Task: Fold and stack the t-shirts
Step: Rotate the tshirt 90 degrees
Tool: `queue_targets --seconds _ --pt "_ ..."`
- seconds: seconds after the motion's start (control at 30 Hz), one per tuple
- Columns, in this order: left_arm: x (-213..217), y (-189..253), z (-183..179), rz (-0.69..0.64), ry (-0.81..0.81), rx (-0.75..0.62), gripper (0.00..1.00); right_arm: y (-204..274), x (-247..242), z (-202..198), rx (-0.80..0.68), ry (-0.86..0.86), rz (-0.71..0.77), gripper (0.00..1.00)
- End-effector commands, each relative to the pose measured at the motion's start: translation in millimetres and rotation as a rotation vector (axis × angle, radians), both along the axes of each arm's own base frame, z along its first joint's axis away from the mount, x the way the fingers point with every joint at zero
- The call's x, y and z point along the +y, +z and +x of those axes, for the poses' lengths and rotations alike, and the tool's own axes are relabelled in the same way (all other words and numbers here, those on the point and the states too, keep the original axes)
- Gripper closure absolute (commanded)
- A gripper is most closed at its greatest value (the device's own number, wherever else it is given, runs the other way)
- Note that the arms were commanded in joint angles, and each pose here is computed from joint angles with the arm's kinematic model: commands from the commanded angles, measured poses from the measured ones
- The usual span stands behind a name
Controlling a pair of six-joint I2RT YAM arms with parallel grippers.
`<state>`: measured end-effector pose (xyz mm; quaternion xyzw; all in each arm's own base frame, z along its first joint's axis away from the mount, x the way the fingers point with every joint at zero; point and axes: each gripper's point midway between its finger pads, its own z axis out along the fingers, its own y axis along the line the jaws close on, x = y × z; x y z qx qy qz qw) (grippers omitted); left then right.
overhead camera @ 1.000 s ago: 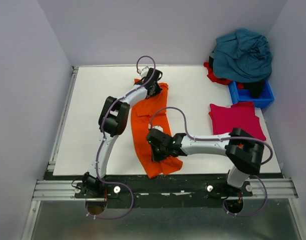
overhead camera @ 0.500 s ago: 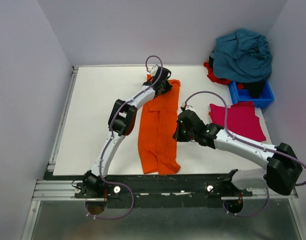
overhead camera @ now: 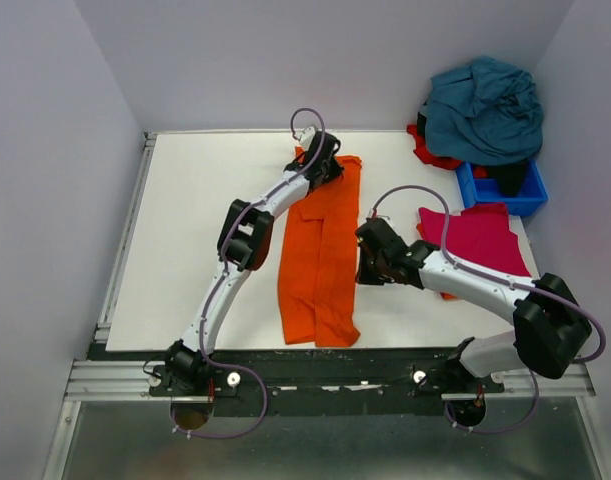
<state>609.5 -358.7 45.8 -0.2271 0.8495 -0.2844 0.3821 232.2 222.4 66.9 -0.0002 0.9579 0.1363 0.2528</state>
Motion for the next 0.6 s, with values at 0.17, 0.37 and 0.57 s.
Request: queue_targets --seconds 0.17,0.37,0.57 --pt "7 134 -18 0.021 -0.211 -0.251 0.71 -9 0 -3 0.033 0.047 0.001 0.7" --pt "25 193 -61 0.065 -0.294 -0.308 0.6 7 -4 49 0.0 0.011 0.001 0.82" --pt "71 160 -136 0.082 -0.245 -0.191 0.94 26 1 107 -0.057 -0.035 -0.008 0.99"
